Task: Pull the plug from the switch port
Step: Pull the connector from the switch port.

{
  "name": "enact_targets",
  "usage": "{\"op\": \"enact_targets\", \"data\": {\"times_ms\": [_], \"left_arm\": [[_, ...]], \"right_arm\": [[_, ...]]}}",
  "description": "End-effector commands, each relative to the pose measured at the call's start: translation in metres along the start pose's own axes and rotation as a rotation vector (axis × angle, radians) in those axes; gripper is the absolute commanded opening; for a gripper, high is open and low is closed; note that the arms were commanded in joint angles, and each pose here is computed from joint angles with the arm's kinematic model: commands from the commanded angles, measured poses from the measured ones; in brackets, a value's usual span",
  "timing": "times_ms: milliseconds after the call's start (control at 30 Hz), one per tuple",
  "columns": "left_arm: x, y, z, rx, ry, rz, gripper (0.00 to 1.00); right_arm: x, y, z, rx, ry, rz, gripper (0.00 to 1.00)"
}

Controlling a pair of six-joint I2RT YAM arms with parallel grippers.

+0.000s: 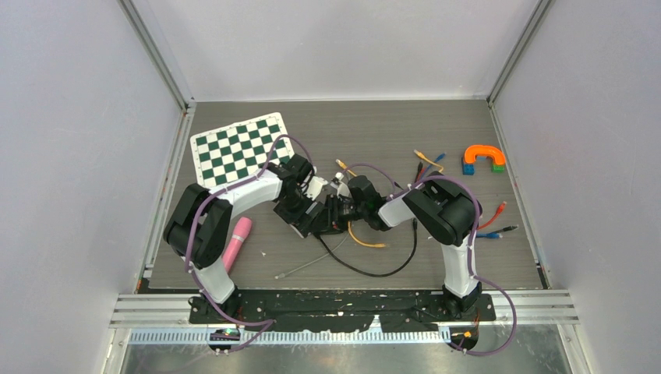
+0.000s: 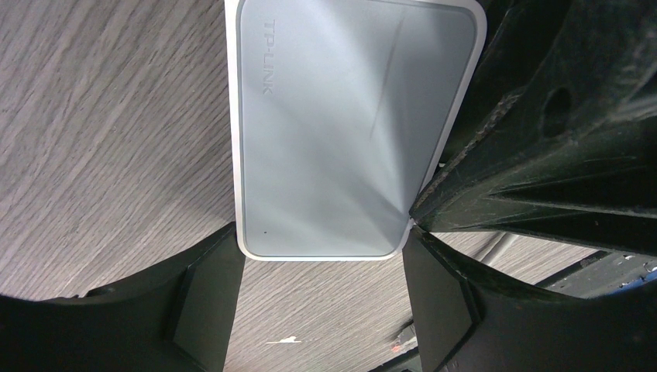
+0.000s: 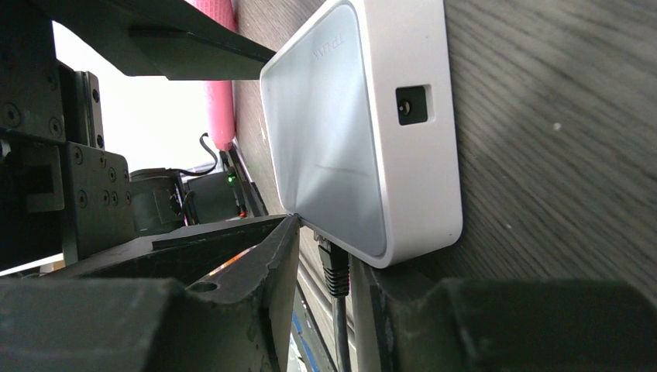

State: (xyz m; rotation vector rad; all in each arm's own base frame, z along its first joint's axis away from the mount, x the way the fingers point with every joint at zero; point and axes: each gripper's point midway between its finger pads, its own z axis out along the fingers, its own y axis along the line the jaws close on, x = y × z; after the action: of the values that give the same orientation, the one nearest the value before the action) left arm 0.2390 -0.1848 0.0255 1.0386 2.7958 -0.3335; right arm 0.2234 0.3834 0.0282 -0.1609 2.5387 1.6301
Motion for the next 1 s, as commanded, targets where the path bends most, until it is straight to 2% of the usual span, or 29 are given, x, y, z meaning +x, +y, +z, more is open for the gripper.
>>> {"op": "enact_targets", "data": {"times_ms": [0, 333, 567, 967], "left_arm": [[-0.020, -0.008, -0.009, 0.034, -0.081, 0.003, 0.42], [-0.020, -0.008, -0.009, 0.035, -0.080, 0.005, 0.41], [-0.020, -0.009, -0.009, 0.043, -0.079, 0.009, 0.41], [-0.016, -0.010, -0.010, 0.051, -0.071, 0.014, 0.40]], "right_arm": [[0.009, 0.010, 0.001, -0.042, 0.027, -0.045, 0.32], [0.010, 0.023, -0.004, -0.098, 0.014, -0.059, 0.40], [0.009, 0.024, -0.004, -0.107, 0.010, -0.053, 0.35], [-0.014, 0.003, -0.007, -0.053, -0.075, 0.008, 0.38]]}}
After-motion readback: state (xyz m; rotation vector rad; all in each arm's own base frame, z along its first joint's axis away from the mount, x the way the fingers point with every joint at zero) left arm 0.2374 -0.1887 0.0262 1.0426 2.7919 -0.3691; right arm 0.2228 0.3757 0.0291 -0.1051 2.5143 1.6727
